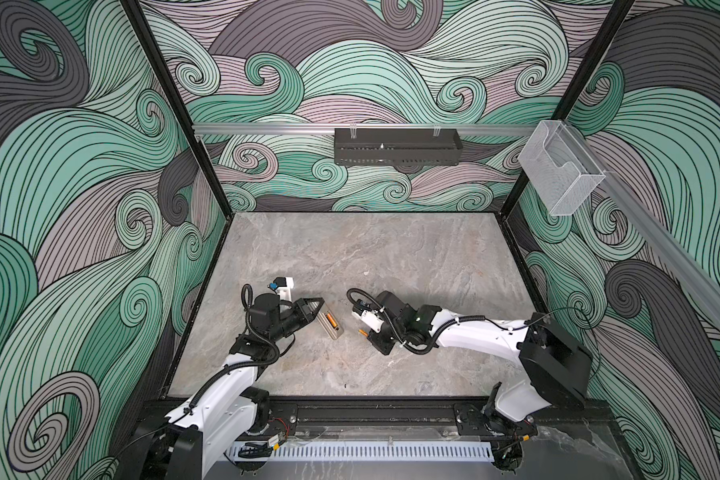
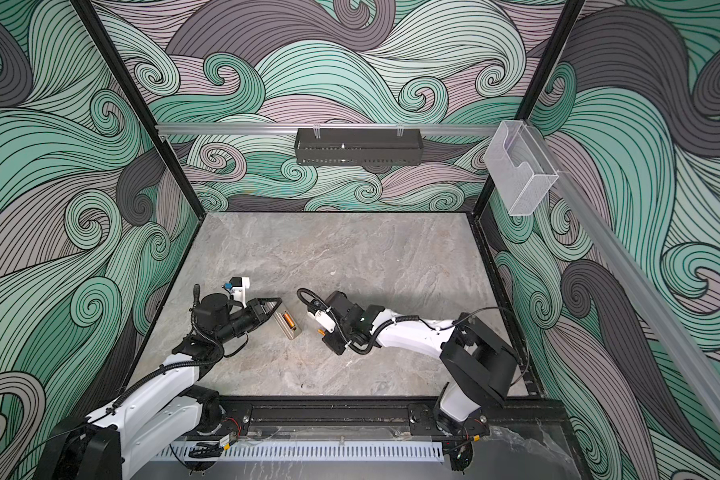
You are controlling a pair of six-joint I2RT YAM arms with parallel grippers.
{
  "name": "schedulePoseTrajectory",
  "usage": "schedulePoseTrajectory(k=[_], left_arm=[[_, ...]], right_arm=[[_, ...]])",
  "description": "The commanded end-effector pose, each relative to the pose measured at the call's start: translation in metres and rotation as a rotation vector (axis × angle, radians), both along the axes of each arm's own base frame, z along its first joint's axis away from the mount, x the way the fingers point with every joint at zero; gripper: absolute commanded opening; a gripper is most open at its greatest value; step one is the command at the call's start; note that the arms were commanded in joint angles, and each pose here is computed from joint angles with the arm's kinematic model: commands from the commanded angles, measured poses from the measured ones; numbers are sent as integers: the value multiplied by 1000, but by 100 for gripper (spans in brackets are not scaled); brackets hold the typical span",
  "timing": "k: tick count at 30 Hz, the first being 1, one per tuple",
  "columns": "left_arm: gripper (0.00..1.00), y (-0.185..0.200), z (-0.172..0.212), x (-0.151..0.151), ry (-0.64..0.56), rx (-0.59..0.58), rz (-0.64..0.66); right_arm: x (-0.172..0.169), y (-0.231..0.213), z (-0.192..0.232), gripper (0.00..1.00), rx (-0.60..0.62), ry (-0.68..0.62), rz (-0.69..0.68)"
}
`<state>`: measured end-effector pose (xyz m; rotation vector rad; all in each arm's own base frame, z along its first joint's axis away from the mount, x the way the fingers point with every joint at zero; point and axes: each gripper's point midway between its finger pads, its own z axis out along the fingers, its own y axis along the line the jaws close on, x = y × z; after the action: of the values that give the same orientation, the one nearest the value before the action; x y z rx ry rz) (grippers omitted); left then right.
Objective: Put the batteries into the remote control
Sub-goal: 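Carry the battery to the remote's compartment beside the seated battery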
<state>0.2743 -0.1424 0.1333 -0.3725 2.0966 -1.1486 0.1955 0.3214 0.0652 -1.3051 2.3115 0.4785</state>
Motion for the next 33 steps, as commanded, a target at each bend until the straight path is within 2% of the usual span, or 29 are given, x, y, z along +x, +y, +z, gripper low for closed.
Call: schedulePoseTrajectory(k=[1,9,16,33], left_arm=[[0,-2,10,2,-48,-32,-9],[0,-6,30,-3,-159,-67,-39],[0,-8,46,-8,-233,-91,-57],[0,-15,48,-13,-245,-102,-95]], right_arm=[[-2,8,27,3,62,8,-5],[-6,22,77,3,183,24,-19],[-11,41,100,2,236,37,-3],[-5,60,93,1,169,59,-4]])
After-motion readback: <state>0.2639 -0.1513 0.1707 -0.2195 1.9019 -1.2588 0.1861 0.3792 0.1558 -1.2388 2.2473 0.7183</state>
